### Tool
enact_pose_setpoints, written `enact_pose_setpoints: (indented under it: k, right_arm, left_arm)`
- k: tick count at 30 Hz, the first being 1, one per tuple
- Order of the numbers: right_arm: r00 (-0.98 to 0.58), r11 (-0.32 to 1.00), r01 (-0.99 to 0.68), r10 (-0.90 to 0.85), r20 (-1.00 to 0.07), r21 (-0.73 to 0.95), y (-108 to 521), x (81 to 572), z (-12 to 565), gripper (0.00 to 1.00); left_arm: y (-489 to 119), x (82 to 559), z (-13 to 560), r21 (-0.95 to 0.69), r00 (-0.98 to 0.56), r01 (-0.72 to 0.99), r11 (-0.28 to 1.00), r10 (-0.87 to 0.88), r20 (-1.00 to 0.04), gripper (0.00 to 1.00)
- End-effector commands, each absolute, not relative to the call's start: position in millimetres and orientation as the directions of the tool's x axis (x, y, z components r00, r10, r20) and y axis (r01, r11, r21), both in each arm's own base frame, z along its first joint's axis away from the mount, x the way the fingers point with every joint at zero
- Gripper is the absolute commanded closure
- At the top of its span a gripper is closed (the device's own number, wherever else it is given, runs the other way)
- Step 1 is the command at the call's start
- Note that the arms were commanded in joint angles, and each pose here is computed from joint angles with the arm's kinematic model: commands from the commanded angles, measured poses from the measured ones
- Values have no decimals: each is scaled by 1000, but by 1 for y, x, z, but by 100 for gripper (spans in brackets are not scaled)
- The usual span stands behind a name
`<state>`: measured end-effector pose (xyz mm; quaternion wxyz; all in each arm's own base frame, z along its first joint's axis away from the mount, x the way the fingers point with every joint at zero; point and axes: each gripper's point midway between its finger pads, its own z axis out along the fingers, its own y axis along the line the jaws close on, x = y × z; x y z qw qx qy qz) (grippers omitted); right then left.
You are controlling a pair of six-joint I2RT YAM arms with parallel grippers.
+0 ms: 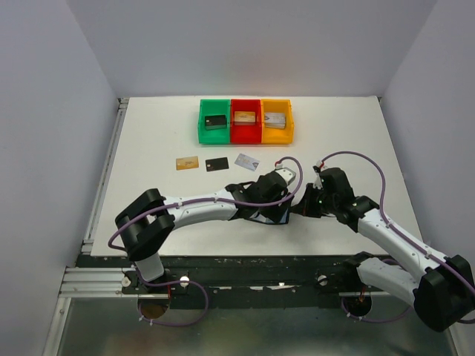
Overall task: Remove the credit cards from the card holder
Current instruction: Remove the credit card from the card holder.
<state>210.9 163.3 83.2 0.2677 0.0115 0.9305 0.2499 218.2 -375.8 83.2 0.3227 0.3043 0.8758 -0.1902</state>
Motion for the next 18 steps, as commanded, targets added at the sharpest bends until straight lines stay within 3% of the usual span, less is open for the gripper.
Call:
enact_pose_setpoints:
  k: [1,18]
  right_arm:
    - [-849,880,-112,157,-504,462,162,215,87,100]
    - [-850,876,-115,157,-503,468,163,215,89,100]
  left_arm:
    - [-385,216,83,-146,-601,676,722,427,-676,17]
    - [-387,210,76,-156,-604,691,706,445,-661,14]
